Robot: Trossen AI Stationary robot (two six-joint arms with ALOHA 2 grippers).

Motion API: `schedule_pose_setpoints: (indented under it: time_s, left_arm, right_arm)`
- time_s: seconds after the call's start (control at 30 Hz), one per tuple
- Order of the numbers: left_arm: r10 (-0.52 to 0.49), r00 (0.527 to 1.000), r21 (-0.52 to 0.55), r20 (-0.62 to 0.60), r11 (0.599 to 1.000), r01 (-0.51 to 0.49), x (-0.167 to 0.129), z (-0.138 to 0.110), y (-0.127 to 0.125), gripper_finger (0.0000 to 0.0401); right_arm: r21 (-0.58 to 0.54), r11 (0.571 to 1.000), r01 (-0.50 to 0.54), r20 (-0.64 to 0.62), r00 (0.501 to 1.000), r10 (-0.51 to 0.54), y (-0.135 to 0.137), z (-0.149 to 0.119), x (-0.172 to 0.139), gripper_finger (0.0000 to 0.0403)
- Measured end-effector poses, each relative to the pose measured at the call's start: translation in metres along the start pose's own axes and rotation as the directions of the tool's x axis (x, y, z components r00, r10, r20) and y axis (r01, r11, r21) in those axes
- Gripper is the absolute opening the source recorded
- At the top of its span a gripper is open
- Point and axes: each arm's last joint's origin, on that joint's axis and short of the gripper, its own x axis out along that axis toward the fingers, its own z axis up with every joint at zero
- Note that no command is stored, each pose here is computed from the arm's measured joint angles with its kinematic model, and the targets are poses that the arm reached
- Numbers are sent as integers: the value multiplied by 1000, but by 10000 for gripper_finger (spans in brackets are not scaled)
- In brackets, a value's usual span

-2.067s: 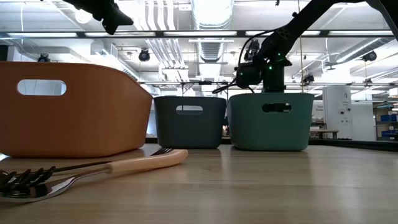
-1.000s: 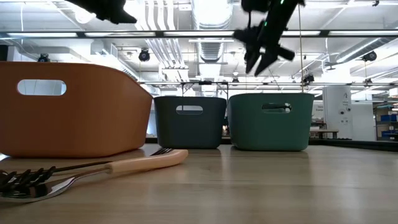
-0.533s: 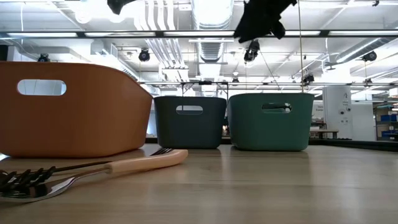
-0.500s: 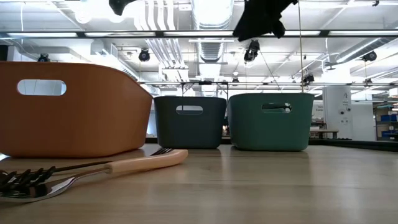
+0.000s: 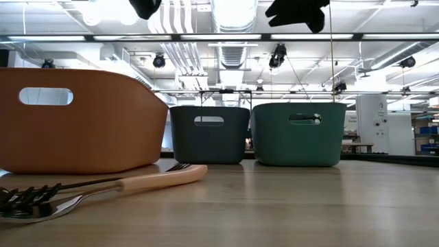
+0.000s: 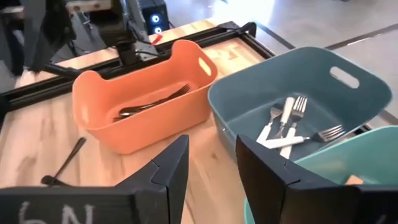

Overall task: Sort silverware by color (type)
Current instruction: Put the black fork into the orange bin

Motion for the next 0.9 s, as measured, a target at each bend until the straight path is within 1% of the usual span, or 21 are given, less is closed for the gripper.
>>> schedule_pose_setpoints:
  time_s: [0.13, 0.23, 0.33, 0.4, 0.47, 0.57, 0.67, 0.77, 0.9]
  left_arm:
    - [35, 992, -46, -120, 998, -40, 10, -6, -22, 36]
    - [28, 973, -68, -227, 997, -45, 13, -11, -41, 36]
    - [15, 940, -73, -341, 996, -42, 12, -19, -60, 36]
    - [22, 906, -63, -423, 997, -54, 9, -29, -70, 36]
    - [28, 882, -62, -470, 996, -65, 8, -40, -81, 36]
    - [66, 869, -36, -491, 995, -96, 6, -59, -94, 36]
    - [122, 861, 28, -493, 992, -125, 4, -81, -108, 36]
    - [183, 870, 86, -457, 983, -161, 2, -99, -123, 36]
    - [255, 875, 124, -412, 967, -224, 2, -125, -138, 36]
  right_arm:
    - [-10, 1000, -26, -13, 1000, 26, 6, -7, -3, 126]
    - [-11, 999, -40, -21, 999, 40, 9, -11, -4, 127]
    - [-12, 999, -48, -24, 999, 47, 11, -12, -4, 127]
    - [-13, 999, -53, -26, 998, 52, 12, -13, -5, 127]
    - [-3, 998, -56, -24, 998, 56, 13, -13, -5, 127]
    - [7, 998, -60, -23, 998, 60, 14, -13, -5, 128]
    - [11, 997, -70, -19, 997, 70, 17, -14, -6, 128]
    - [8, 996, -89, -13, 996, 89, 20, -17, -6, 128]
    - [-6, 994, -111, -23, 994, 111, 26, -24, -6, 128]
